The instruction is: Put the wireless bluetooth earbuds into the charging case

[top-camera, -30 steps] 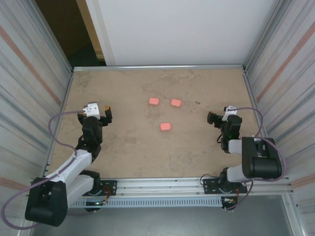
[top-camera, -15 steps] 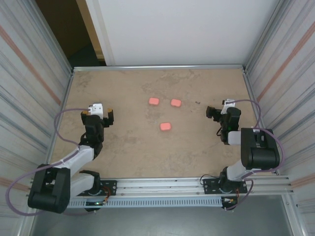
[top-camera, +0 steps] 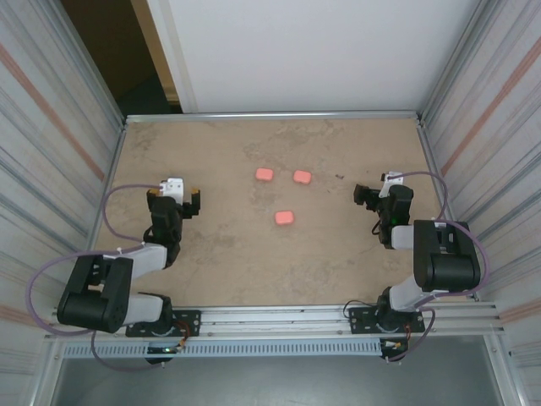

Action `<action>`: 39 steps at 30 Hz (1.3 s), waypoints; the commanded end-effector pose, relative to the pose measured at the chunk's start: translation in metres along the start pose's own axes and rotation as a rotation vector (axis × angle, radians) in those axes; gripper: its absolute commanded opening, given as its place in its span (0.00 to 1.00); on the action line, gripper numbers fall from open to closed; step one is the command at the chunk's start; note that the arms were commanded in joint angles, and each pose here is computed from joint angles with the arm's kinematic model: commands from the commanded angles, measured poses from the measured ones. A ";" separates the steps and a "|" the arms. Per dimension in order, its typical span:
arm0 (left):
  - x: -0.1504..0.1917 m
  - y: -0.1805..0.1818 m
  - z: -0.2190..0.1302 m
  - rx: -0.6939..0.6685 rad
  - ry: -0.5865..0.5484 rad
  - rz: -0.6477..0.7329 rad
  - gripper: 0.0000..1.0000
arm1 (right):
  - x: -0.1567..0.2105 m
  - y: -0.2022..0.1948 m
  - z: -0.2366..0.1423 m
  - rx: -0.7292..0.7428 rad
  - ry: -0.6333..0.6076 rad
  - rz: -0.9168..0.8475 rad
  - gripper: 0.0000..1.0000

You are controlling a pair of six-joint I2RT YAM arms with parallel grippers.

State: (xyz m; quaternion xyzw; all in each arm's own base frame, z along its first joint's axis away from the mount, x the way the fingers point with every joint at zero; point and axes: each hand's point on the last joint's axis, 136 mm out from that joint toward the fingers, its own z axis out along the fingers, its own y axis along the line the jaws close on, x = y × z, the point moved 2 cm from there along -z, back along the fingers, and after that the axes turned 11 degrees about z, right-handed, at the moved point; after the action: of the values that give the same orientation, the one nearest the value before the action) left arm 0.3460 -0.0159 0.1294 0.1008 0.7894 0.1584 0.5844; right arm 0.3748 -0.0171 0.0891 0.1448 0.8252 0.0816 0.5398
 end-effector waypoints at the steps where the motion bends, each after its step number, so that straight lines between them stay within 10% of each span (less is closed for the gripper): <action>1: -0.004 -0.005 -0.002 0.035 -0.081 0.016 0.99 | 0.001 0.003 0.002 -0.013 0.009 -0.029 0.99; 39: 0.024 0.004 0.038 0.114 0.076 -0.106 0.99 | 0.001 0.004 0.001 -0.002 0.003 -0.045 0.99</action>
State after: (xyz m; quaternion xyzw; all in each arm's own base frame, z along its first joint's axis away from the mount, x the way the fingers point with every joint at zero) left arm 0.3722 0.0037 0.0910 0.0878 0.8304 0.0919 0.5425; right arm 0.3746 -0.0131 0.0884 0.1322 0.8283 0.0769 0.5390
